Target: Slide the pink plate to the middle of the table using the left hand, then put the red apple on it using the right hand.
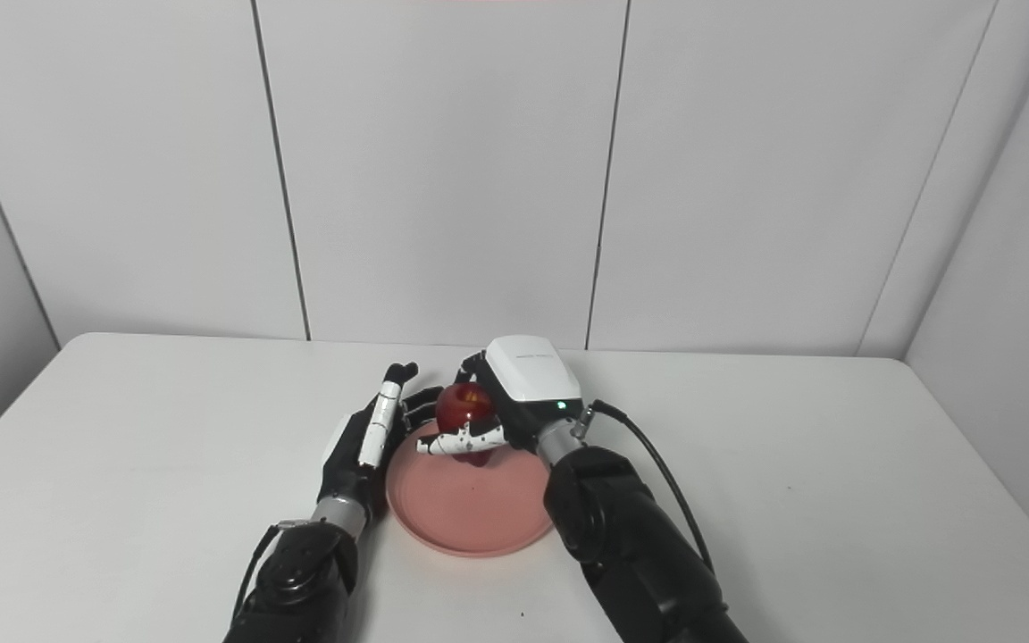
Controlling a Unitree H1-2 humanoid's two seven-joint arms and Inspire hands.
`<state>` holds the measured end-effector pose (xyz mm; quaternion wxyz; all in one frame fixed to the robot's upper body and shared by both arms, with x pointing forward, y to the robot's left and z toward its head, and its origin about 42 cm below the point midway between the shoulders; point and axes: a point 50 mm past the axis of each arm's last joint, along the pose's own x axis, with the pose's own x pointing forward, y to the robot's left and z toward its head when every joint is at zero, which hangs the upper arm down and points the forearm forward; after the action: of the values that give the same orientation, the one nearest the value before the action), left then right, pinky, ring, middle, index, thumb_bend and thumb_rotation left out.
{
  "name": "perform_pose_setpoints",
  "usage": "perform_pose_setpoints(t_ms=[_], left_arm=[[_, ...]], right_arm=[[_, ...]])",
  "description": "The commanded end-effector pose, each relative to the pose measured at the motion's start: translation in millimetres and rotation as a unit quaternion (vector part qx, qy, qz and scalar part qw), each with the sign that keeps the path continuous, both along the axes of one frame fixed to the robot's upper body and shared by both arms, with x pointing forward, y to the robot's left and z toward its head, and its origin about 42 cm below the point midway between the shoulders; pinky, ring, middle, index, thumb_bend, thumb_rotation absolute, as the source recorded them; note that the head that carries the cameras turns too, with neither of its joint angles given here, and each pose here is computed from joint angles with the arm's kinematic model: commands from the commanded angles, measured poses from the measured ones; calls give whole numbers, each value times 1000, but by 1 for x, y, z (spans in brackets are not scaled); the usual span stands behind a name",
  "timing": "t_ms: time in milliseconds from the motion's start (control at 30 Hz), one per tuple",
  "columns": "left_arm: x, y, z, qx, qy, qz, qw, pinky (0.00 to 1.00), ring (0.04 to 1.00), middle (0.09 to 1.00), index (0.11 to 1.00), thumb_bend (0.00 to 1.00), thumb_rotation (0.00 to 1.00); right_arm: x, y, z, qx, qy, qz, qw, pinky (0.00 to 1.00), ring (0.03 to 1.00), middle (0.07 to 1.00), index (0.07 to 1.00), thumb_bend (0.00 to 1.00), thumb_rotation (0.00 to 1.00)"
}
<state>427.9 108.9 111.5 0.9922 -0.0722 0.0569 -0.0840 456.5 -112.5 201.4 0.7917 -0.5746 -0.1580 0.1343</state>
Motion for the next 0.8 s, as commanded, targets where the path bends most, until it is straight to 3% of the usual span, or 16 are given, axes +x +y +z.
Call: perform_pose_setpoints(t_ms=[0, 133, 367, 600, 767], left_arm=[[-3, -2, -11, 8, 28, -1, 1000, 828, 793, 769, 885, 719, 917], [-3, -1, -12, 6, 29, 0, 1000, 791, 788, 767, 884, 717, 915], [-2, -1, -11, 9, 28, -1, 1000, 823, 794, 764, 882, 720, 916], [-2, -1, -10, 12, 29, -3, 999, 836, 797, 777, 887, 723, 922], [-2, -1, -10, 8, 29, -3, 1000, 844, 800, 775, 890, 721, 920]], right_arm=[[3, 6, 22, 26, -53, 26, 998, 84, 142, 210, 305, 548, 500], [1, 7, 21, 33, -59, 32, 997, 78, 134, 202, 302, 543, 515], [2, 4, 17, 32, -58, 30, 997, 76, 131, 197, 300, 548, 499], [1, 2, 13, 25, -51, 30, 998, 93, 153, 227, 370, 541, 518], [2, 3, 10, 23, -49, 28, 998, 90, 149, 220, 339, 543, 488]])
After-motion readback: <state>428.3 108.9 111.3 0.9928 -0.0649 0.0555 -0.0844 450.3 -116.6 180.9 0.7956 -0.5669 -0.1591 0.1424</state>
